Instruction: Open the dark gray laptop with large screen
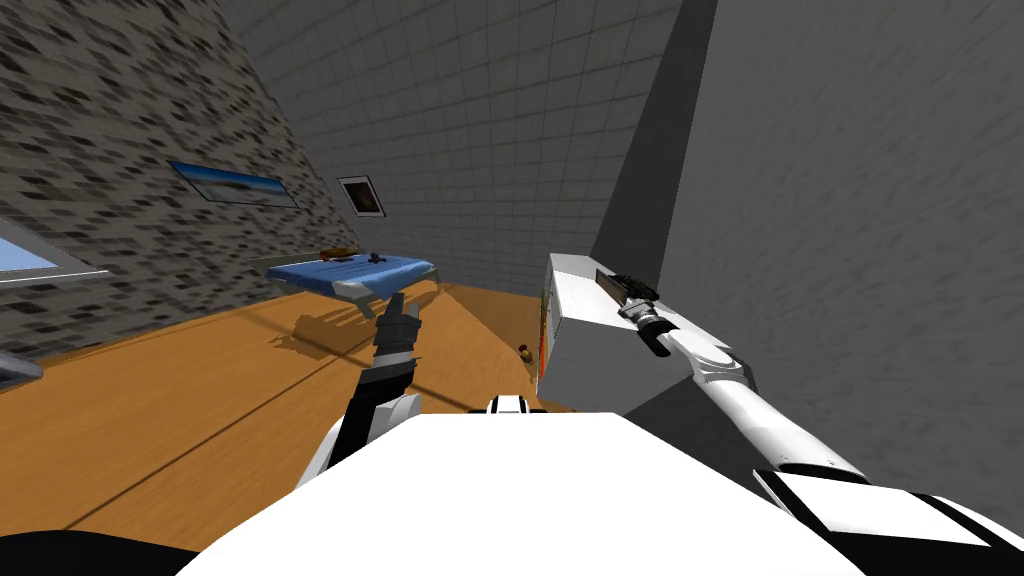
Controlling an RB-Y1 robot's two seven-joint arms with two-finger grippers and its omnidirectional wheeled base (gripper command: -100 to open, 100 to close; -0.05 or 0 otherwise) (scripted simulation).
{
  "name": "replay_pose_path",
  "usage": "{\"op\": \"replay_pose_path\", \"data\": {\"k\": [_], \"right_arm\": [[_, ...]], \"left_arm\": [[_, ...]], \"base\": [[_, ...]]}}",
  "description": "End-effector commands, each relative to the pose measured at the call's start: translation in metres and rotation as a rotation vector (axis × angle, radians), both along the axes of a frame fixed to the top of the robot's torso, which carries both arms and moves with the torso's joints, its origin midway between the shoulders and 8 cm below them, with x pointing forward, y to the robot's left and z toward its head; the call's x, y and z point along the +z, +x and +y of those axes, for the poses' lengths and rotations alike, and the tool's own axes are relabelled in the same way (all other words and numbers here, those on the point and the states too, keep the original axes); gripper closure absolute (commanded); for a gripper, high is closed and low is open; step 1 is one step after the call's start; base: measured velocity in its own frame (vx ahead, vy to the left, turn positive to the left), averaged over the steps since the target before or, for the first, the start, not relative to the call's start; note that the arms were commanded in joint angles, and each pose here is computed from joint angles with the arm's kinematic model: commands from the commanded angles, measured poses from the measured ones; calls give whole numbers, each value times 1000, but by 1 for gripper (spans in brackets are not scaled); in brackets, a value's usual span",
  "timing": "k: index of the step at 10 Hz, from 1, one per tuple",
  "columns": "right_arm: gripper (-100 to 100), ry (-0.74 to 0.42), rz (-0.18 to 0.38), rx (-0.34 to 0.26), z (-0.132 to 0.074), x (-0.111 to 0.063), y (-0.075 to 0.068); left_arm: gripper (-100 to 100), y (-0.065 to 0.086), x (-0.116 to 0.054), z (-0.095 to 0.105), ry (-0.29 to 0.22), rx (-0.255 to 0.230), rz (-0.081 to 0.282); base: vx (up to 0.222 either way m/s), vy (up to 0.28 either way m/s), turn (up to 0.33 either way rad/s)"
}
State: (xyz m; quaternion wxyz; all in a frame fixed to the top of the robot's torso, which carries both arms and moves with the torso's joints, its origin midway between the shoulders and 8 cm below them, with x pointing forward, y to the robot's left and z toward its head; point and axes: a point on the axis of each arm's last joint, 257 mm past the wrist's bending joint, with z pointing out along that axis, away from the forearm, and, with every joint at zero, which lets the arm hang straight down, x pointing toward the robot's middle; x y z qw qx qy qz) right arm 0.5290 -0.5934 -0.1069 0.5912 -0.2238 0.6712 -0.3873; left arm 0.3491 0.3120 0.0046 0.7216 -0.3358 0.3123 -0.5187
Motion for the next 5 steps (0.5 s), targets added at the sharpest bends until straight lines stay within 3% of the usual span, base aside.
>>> {"op": "replay_pose_path", "data": {"k": [1, 4, 5], "right_arm": [[100, -99, 34, -36, -6, -7, 0], [100, -212, 65, -78, -15, -9, 0], [100, -196, 45, -83, -18, 2, -1]], "left_arm": [[0, 0, 0, 0, 0, 0, 0], [0, 0, 0, 0, 0, 0, 0], [0, 0, 0, 0, 0, 0, 0]], "base": [[-83, 10, 151], [-81, 19, 162], [-38, 9, 30]]}}
